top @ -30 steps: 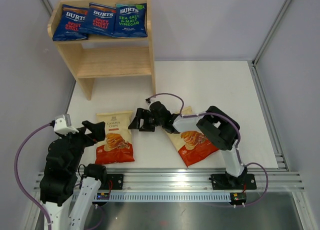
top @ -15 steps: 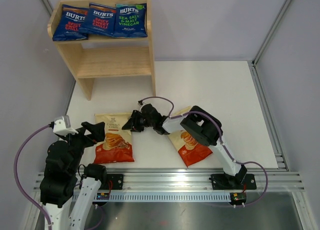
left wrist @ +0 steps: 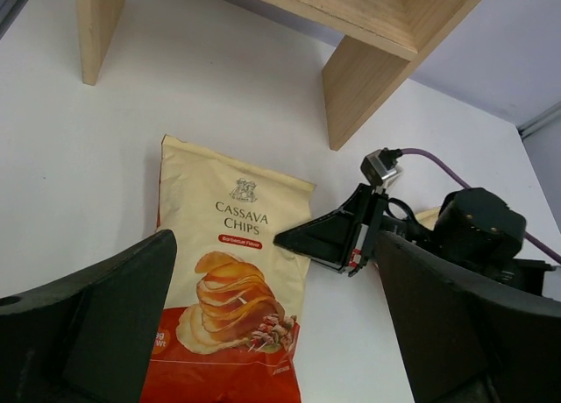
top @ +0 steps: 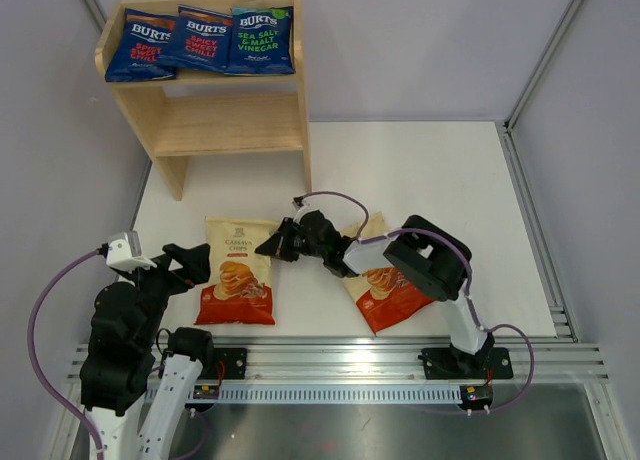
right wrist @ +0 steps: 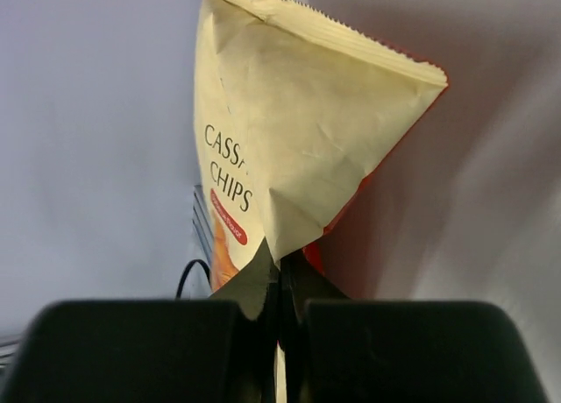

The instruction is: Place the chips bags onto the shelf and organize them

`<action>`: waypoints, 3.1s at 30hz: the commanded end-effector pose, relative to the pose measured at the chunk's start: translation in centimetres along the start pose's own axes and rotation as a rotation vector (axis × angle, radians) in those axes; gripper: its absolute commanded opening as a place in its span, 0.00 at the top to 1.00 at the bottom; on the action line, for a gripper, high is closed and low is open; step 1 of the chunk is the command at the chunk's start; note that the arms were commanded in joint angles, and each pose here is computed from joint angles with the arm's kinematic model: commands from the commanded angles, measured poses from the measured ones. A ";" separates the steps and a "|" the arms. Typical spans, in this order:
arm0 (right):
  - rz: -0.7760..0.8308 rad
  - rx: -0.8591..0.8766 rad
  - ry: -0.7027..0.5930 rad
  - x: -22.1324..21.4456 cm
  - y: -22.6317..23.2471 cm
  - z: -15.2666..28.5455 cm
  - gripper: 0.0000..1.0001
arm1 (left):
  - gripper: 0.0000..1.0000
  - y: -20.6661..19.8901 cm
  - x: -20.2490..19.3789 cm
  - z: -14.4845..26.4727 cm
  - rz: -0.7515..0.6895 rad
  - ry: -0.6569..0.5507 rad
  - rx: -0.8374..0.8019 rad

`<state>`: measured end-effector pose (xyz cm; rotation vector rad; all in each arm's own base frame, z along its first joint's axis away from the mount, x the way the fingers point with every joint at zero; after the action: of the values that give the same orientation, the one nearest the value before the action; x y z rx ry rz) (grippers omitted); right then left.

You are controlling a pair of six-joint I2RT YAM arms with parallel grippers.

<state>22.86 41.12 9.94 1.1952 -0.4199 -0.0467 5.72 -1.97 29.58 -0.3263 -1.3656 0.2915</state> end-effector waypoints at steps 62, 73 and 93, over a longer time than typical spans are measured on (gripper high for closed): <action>0.042 0.665 -0.642 6.8 30.9 30.2 1.00 | 0.01 -10.2 -4.9 -8.0 0.464 -0.273 -1.148; -0.061 0.736 -0.549 6.0 30.5 29.7 1.00 | 0.01 -12.3 -2.4 -5.7 0.489 -0.429 -1.383; -0.254 0.717 -0.667 4.0 25.5 27.5 1.00 | 0.38 -11.9 1.2 -4.6 0.544 -0.625 -1.245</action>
<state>13.70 25.76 41.64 1.8285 -0.8919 -0.4860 12.07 -14.60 30.25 -1.6490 -1.6596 -0.1264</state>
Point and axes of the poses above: each gripper's point midway between its finger pads, its own z axis back along the fingers, its own y axis along the line the jaws close on, x = y × z, the point moved 10 cm from there along z, back along the fingers, and after that the axes turned 1 degree about -z, right-handed, at the moved point
